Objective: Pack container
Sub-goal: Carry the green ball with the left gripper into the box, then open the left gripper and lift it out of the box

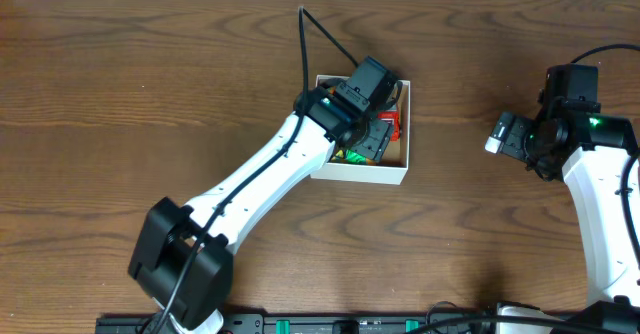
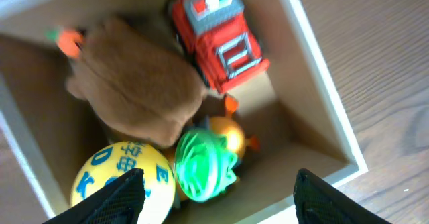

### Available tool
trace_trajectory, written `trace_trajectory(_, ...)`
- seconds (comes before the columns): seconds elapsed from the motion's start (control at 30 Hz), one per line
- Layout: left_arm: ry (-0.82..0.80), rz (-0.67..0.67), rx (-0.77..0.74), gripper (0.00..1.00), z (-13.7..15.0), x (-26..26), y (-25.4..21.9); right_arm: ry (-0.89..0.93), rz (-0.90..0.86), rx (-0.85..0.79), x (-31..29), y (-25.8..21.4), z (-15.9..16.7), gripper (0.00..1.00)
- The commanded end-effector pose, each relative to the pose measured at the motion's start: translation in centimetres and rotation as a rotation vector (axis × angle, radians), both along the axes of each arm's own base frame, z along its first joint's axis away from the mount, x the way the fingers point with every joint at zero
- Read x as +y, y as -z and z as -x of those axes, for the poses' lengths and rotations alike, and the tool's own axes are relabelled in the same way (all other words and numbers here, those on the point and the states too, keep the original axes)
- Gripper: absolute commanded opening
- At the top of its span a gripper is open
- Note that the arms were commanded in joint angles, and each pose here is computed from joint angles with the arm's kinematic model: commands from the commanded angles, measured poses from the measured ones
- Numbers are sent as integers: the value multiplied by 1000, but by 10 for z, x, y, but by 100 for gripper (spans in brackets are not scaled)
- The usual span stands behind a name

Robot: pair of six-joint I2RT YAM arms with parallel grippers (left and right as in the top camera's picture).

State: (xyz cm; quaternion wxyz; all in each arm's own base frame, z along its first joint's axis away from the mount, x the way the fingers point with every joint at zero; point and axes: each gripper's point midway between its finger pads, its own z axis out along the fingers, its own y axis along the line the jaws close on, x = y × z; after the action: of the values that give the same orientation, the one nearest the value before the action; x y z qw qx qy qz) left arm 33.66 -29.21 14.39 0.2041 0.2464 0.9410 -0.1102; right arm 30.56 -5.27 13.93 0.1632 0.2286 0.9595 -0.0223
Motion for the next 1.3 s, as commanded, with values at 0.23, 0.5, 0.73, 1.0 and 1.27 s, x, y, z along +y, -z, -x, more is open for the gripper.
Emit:
trace_trajectory(0.23, -148, 66, -123, 19, -51, 44, -48, -10, 3, 9, -1, 2, 1, 99)
trace_trajectory(0.5, -213, 5, -32, 7, -69, 64, 1, -10, 3, 9, -1, 2, 1, 99)
trace_trajectory(0.73, -207, -51, 71, 7, -67, 62, 50, -10, 3, 10, -1, 2, 1, 99)
trace_trajectory(1.0, -180, -13, 156, 7, -64, 45, 85, -11, 0, 11, 0, 2, 2, 99)
trace_trajectory(1.27, -45, 92, 118, 7, -61, 5, 73, -87, -58, 4, 13, 3, 0, 99)
